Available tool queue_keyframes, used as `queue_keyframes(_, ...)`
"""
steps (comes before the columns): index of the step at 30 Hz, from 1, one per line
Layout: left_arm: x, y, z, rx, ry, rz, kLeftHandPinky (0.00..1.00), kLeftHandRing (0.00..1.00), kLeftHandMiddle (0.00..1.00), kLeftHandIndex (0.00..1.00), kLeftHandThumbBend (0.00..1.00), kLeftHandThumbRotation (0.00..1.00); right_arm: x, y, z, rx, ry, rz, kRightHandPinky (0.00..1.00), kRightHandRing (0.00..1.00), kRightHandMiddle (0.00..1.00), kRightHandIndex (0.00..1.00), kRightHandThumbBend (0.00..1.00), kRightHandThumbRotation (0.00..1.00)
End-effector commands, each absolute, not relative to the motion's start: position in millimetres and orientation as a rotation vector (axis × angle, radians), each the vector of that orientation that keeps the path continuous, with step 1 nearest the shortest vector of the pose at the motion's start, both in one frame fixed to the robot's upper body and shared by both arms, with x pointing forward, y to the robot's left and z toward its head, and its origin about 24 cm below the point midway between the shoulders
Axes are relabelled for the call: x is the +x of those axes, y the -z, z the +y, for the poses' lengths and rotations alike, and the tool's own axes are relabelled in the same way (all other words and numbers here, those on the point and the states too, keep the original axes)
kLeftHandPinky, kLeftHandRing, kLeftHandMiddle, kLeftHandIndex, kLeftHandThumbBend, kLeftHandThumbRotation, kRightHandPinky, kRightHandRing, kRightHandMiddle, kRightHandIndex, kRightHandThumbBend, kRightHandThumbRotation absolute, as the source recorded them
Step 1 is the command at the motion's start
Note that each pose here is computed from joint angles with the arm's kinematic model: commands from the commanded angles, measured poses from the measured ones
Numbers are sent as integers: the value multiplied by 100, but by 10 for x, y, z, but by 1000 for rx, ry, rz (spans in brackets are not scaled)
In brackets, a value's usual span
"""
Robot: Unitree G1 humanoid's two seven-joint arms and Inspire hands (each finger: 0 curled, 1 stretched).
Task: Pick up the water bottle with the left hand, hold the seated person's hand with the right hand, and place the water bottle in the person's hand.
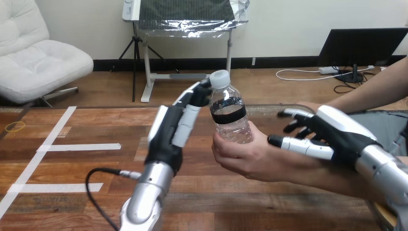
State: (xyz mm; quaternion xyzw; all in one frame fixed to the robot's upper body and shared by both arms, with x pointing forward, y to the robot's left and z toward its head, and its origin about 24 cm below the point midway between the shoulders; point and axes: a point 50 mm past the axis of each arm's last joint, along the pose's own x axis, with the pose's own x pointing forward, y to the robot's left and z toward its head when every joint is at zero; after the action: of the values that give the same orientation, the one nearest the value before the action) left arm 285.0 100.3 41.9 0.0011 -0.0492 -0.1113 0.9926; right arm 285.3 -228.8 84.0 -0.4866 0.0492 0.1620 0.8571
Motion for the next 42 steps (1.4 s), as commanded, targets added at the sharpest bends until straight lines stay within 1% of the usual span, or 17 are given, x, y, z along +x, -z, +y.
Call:
queue_keyframes(1, 2797, -624, 1071, 33, 196, -204, 94, 87, 87, 86, 100, 100, 2775, -793, -2224, -898, -258, 31, 62, 78, 85, 95, 85, 100)
queue_keyframes(2, 2765, -628, 1089, 38, 192, -214, 93, 87, 87, 86, 100, 100, 2751, -790, -2218, -881, -237, 4, 62, 79, 85, 95, 84, 100)
queue_keyframes(3, 2747, -629, 1099, 39, 190, -219, 91, 87, 87, 86, 100, 100, 2737, -788, -2214, -872, -225, -13, 63, 80, 86, 95, 80, 100)
queue_keyframes(5, 2703, -632, 1122, 33, 186, -231, 90, 87, 87, 86, 100, 100, 2702, -779, -2202, -844, -199, -46, 64, 81, 87, 95, 77, 100)
queue_keyframes(12, 2567, -635, 1180, -21, 160, -274, 89, 86, 86, 86, 99, 100, 2585, -753, -2140, -726, -133, -155, 71, 86, 90, 94, 76, 100)
queue_keyframes(13, 2546, -633, 1188, -27, 158, -277, 89, 86, 86, 86, 99, 100, 2565, -749, -2128, -708, -123, -174, 72, 86, 90, 94, 73, 100)
queue_keyframes(17, 2438, -623, 1232, -44, 131, -296, 89, 84, 85, 85, 98, 100, 2453, -726, -2057, -608, -77, -254, 75, 87, 90, 92, 70, 100)
queue_keyframes(19, 2405, -621, 1246, -52, 126, -300, 89, 83, 84, 84, 97, 100, 2417, -719, -2033, -569, -62, -277, 76, 87, 89, 91, 71, 100)
queue_keyframes(23, 2317, -608, 1293, -71, 108, -309, 87, 80, 83, 83, 95, 100, 2318, -699, -1950, -451, -38, -342, 76, 85, 87, 90, 68, 100)
queue_keyframes(26, 2260, -599, 1326, -80, 100, -315, 86, 79, 82, 82, 93, 100, 2252, -682, -1897, -384, -39, -371, 76, 83, 85, 90, 68, 100)
queue_keyframes(32, 2149, -578, 1393, -83, 97, -323, 79, 78, 80, 81, 88, 100, 2125, -645, -1792, -257, -58, -419, 78, 82, 83, 91, 67, 100)
queue_keyframes(36, 2079, -566, 1436, -81, 106, -332, 77, 77, 79, 80, 87, 100, 2046, -621, -1725, -206, -77, -429, 78, 81, 82, 90, 70, 100)
queue_keyframes(37, 2031, -557, 1466, -83, 113, -340, 75, 77, 79, 79, 85, 100, 1993, -613, -1668, -166, -94, -433, 78, 81, 82, 91, 75, 100)
queue_keyframes(39, 1965, -548, 1507, -90, 124, -355, 73, 76, 78, 79, 83, 100, 1921, -606, -1586, -103, -116, -438, 78, 81, 81, 90, 76, 100)
queue_keyframes(42, 1917, -547, 1533, -102, 132, -371, 71, 75, 78, 78, 81, 100, 1872, -599, -1533, -60, -132, -440, 78, 81, 81, 89, 77, 100)
